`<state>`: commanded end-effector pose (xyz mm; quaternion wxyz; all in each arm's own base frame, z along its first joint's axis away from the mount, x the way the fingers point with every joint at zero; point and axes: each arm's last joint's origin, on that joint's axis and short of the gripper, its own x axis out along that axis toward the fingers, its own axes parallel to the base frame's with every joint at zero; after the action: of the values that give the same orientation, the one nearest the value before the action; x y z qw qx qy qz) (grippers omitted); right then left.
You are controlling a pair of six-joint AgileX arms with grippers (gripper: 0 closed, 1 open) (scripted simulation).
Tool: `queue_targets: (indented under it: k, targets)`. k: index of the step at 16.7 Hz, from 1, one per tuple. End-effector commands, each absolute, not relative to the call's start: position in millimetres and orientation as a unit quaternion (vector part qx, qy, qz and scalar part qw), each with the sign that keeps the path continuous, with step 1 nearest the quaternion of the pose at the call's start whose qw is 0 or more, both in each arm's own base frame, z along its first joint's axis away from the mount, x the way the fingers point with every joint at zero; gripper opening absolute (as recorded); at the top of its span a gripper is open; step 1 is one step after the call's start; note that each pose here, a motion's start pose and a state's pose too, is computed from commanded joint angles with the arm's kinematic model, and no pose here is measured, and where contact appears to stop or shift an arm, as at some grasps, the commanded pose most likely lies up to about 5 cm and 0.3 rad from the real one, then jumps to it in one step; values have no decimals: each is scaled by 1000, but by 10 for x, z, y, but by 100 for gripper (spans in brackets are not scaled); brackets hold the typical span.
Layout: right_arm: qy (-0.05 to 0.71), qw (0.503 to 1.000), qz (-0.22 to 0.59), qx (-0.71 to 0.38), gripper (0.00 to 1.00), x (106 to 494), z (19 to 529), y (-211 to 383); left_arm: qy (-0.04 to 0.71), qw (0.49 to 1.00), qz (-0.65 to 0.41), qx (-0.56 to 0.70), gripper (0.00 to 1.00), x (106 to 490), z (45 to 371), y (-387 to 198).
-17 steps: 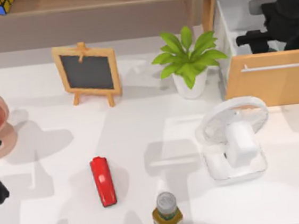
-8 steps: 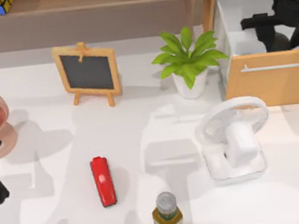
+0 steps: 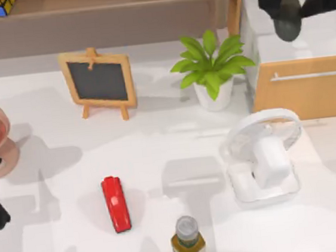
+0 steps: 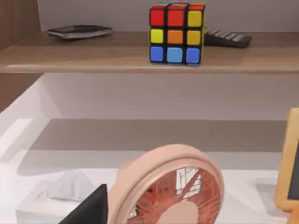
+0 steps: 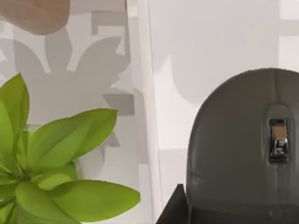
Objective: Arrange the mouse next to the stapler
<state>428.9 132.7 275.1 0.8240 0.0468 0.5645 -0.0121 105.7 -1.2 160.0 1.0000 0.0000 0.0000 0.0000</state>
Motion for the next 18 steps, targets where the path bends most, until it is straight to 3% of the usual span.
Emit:
queue_targets:
  k: [4,10,18]
  targets:
    - [555,829,31,57,0,3906,2877,1998,0,1000,0,0,100,1057,1600,-12]
    - [597,797,79,43,0,3193,2600,2913,0,1000,0,0,100,1057,1600,-12]
    - [656,753,48,9,0,2609,1901,3378,0,1000,0,0,100,1057,1600,-12]
